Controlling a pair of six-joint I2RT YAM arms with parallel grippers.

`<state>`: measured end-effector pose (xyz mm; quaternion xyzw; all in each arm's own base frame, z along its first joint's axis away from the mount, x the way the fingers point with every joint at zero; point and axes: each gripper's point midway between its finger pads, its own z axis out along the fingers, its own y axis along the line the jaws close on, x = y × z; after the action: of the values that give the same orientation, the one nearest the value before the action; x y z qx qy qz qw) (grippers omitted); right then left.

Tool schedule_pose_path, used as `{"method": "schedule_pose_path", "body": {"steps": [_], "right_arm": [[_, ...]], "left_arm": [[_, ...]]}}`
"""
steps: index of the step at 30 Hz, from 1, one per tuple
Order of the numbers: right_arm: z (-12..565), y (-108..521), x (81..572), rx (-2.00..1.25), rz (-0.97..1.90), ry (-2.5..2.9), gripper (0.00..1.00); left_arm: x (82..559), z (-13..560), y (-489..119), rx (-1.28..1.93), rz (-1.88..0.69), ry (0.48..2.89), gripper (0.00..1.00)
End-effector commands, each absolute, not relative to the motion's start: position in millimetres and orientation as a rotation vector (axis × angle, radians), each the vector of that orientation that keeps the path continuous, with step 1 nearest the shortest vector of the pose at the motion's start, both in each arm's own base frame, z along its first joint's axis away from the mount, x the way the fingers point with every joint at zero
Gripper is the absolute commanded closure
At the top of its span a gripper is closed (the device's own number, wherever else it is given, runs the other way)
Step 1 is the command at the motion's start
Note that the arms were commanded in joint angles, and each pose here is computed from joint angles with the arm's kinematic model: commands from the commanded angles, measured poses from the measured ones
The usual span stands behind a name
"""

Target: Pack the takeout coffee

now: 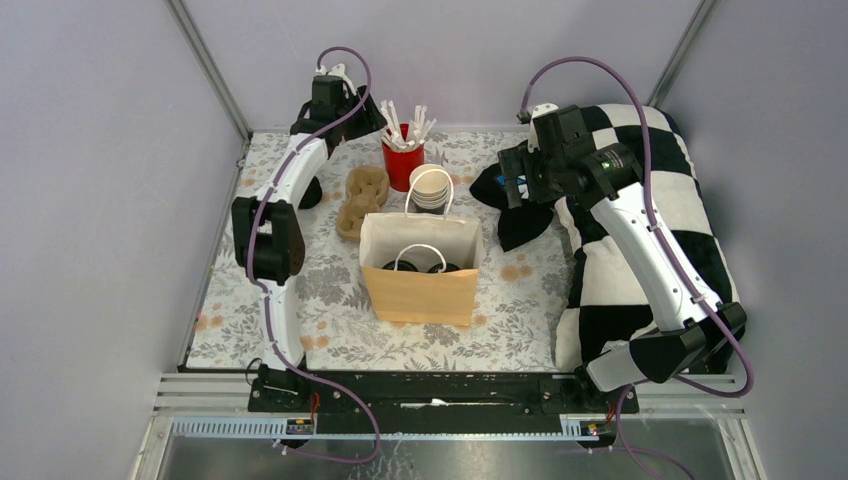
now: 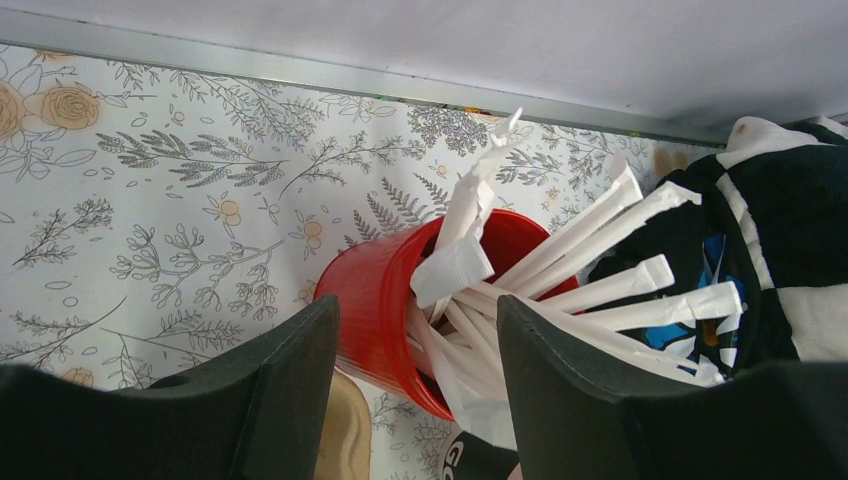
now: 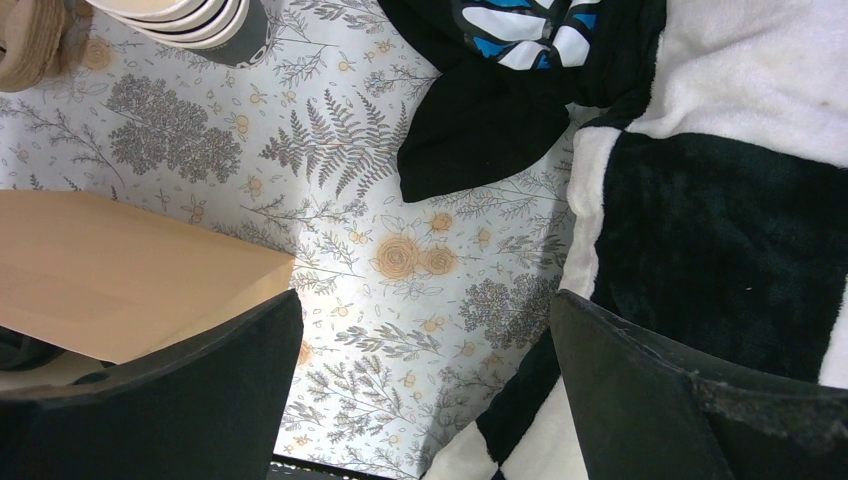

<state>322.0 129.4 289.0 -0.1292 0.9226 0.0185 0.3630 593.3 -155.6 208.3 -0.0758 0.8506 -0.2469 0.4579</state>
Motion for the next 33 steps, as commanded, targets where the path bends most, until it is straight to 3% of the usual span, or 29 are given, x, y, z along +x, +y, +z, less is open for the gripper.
{"method": "schedule_pose_path", "body": {"steps": [1, 19, 27, 30, 33], "right_arm": [[294.9, 127.8, 328.8, -0.331, 0.040, 2.347, 0.00], [296.4, 126.2, 326.6, -0.338, 0.036, 2.341, 0.00], [297.7, 127.2, 325.1, -0.341, 0.049, 2.340, 0.00], [297.9, 128.1, 324.5, -0.344, 0.056, 2.338, 0.00], [300.4, 128.8, 324.0, -0.342, 0.067, 2.331, 0.00]], "left_arm": [[578.3, 268.8, -160.1, -0.148, -0.618, 1.987, 0.43], [577.4, 227.5, -171.4, -0.160, -0.467, 2.102, 0.59], [582.9, 237.6, -168.9, -0.149, -0.406, 2.082, 0.81], [584.6, 250.7, -168.4, -0.144, -0.372, 2.057, 0.95], [582.2, 269.9, -168.6, -0.139, -0.334, 2.027, 1.00]]}}
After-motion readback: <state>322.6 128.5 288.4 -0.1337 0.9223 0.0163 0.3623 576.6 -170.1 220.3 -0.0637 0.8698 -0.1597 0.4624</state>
